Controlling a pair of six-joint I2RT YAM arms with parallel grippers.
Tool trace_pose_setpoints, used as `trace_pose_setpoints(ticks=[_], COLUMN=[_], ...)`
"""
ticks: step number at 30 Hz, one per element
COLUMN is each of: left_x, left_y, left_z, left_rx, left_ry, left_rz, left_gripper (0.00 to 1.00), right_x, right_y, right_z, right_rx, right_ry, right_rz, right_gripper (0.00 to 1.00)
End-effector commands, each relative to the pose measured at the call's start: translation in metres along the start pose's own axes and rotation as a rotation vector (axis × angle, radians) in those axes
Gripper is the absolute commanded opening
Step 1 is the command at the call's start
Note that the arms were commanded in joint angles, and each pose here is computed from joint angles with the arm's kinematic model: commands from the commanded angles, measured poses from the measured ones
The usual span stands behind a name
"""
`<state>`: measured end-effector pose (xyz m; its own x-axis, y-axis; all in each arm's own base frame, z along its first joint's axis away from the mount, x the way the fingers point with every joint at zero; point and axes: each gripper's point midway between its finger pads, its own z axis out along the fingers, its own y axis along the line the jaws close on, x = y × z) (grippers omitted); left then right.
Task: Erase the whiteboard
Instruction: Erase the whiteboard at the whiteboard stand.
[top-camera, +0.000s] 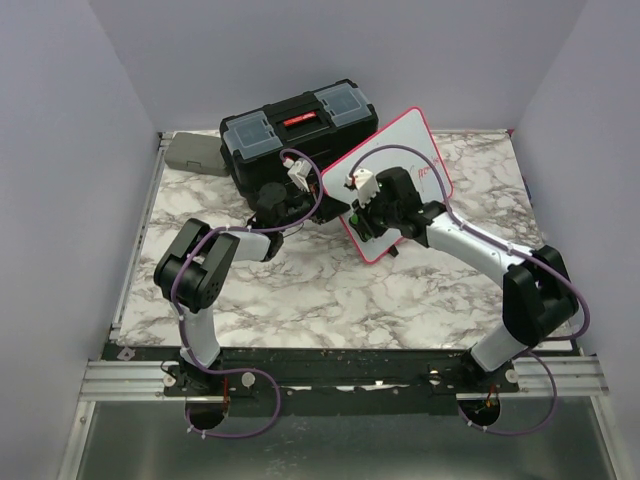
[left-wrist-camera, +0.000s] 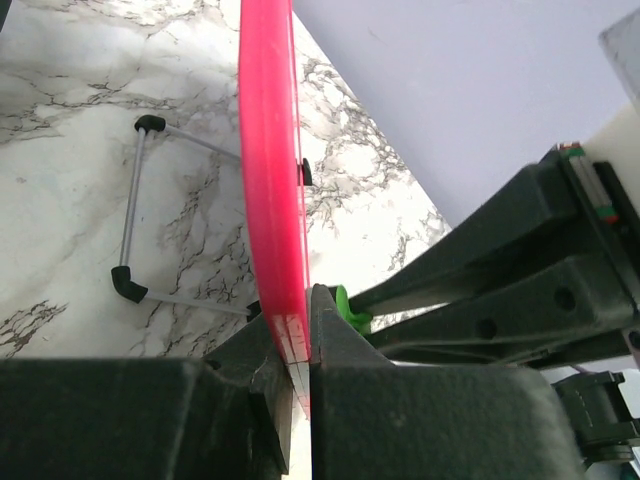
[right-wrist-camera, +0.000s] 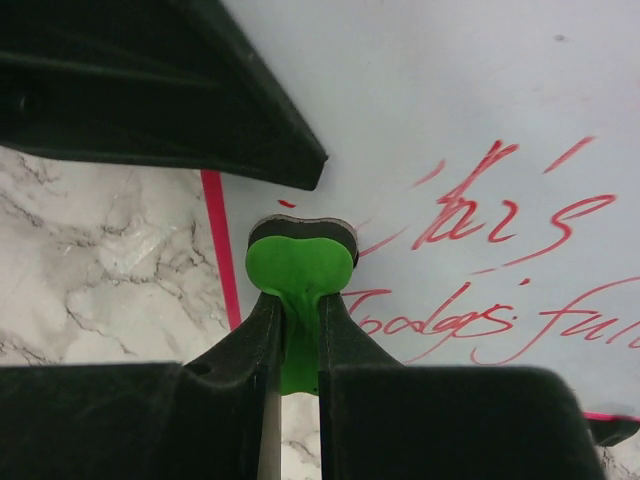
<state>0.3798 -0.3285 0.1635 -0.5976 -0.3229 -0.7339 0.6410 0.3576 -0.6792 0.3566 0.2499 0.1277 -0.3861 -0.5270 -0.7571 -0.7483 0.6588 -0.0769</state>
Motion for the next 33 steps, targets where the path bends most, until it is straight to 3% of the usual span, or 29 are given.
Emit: trace_pose_setpoints(ticks=[1,7,16,24,33], left_x=[0.018,0.021,0.022,0.019,0.018], left_y=[-0.029,-0.027,-0.028,-0.029,-0.029], left_z=[-0.001,-0.002,-0.002,0.000,0.002], left_rx=[0.097,0.092,0.096,0.100,0.100], left_ry=[0.081,0.088,0.090,0.088,0.090], left_rz=[0.021,0.022,0.018,0.021,0.018], left_gripper=[0.00,0.00,0.00,0.00,0.00], right_x=[0.036,-0.006,-0.022,-0.015,-0.007], right_y=[0.014,-0.026,-0.045,0.024,0.031], right_z=[0.000,-0.008,-0.012,-0.003,-0.001], right_rx=[-0.016,0.209,0.292,-0.081,-0.097], right_ry=[0.117,-0.016,-0.082,-0.075,-0.052], right_rz=[-0.019,0.038,0.141,0.091,0.066], right_gripper=[0.01,0.01,0.01,0.01,0.01])
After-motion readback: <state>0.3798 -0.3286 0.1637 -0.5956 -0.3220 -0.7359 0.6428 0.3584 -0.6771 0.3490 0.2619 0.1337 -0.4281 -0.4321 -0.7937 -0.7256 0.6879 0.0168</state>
